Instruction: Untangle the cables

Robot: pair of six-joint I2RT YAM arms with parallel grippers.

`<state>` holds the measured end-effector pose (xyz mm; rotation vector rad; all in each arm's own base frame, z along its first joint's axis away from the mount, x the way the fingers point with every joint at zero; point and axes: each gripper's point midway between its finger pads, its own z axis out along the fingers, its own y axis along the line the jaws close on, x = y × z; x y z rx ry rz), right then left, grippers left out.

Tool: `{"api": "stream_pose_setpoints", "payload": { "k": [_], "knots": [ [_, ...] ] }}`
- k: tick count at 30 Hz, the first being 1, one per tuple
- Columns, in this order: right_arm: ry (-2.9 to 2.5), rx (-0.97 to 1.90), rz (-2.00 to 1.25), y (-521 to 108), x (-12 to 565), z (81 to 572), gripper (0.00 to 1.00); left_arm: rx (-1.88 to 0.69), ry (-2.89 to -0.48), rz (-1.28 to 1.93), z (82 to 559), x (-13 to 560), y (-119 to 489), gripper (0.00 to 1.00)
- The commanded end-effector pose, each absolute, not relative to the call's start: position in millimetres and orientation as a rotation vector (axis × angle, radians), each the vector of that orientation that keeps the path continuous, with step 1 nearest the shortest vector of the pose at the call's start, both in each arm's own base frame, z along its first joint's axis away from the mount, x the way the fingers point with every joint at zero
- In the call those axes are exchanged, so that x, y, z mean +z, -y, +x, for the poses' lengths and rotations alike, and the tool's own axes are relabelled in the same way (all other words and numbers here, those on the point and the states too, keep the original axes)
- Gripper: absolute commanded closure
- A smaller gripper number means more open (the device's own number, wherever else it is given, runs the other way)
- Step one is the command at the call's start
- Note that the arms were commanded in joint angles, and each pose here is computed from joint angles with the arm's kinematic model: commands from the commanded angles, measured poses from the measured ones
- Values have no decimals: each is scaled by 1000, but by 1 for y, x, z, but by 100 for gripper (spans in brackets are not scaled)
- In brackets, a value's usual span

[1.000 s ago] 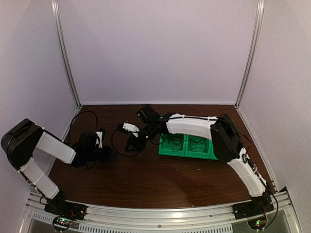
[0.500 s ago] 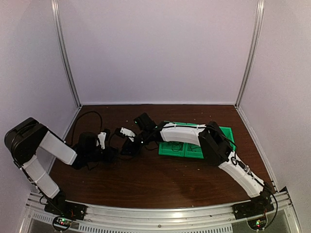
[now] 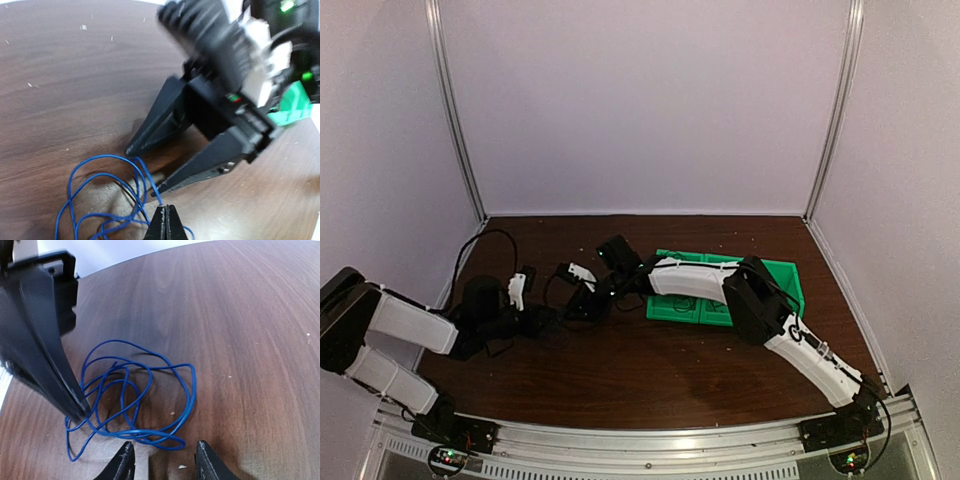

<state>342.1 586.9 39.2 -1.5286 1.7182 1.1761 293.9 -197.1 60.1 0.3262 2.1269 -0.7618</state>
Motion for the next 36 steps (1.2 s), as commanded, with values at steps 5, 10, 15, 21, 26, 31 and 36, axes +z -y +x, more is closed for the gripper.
{"api": "stream_pose_setpoints", "payload": {
  "k": [5, 10, 15, 21, 26, 31, 36],
  "knots": [
    [-1622, 1317, -1518, -590, 53, 343, 64, -580, -2170, 119, 290, 69, 156, 100],
    [-1609, 1281, -1446, -600, 60, 356, 75, -419, -2190, 26, 309, 74, 135, 82],
    [-1622, 1245, -1420, -604, 57, 365, 69, -360, -2244, 40, 327, 62, 135, 67],
    [-1616, 1255, -1422, -604, 57, 364, 87, -389, -2294, 94, 347, 43, 151, 69],
    [-1610, 1262, -1432, -605, 57, 363, 100, -421, -2321, 140, 350, 33, 160, 76],
    [-1610, 1272, -1445, -604, 57, 359, 100, -429, -2304, 146, 357, 27, 163, 83],
    [-1624, 1312, -1470, -599, 70, 350, 100, -431, -2315, 159, 366, 15, 168, 95]
  ]
}}
